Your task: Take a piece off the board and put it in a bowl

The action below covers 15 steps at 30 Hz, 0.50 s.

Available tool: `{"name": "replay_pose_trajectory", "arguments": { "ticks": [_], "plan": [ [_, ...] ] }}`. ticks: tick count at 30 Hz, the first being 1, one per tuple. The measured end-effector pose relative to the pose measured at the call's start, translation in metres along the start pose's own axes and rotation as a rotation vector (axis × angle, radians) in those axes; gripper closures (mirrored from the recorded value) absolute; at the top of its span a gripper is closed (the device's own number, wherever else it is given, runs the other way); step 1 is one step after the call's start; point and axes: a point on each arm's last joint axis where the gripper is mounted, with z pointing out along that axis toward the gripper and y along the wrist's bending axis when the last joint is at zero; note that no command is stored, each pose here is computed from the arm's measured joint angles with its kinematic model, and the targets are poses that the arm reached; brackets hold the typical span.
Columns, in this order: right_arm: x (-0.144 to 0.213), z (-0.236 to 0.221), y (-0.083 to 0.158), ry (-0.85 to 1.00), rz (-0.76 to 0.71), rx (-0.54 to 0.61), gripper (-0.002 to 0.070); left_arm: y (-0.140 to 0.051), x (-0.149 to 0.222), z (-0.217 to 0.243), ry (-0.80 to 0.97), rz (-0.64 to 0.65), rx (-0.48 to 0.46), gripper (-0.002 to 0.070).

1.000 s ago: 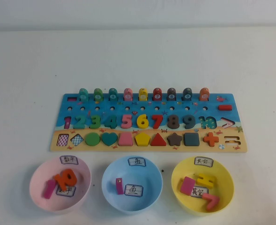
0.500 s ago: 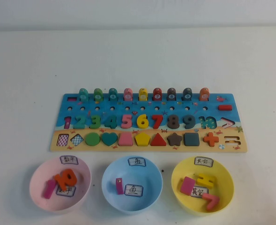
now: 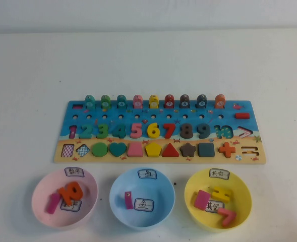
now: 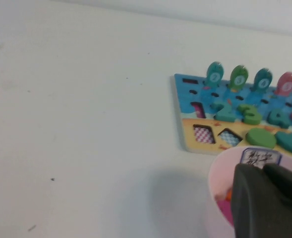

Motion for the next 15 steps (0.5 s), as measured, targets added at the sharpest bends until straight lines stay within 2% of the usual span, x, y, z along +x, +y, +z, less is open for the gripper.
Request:
{"name": "replay_pose_trajectory", "arguments": {
  "ticks": [7, 13, 15],
  "plan": [
    [0.0, 0.0, 0.0, 0.0, 0.0, 0.0, 0.0694, -0.005, -0.009, -0.001, -0.088, -0.323, 0.072, 0.0676],
    [0.0, 0.0, 0.0, 0.0, 0.0, 0.0, 0.0694, -0.004, -0.016, -0.001, -0.162, -0.376, 0.076, 0.0676],
    [0.0, 0.0, 0.0, 0.0, 0.0, 0.0, 0.0694, -0.004, -0.016, -0.001, -0.162, -0.431, 0.083, 0.0676]
  ]
}}
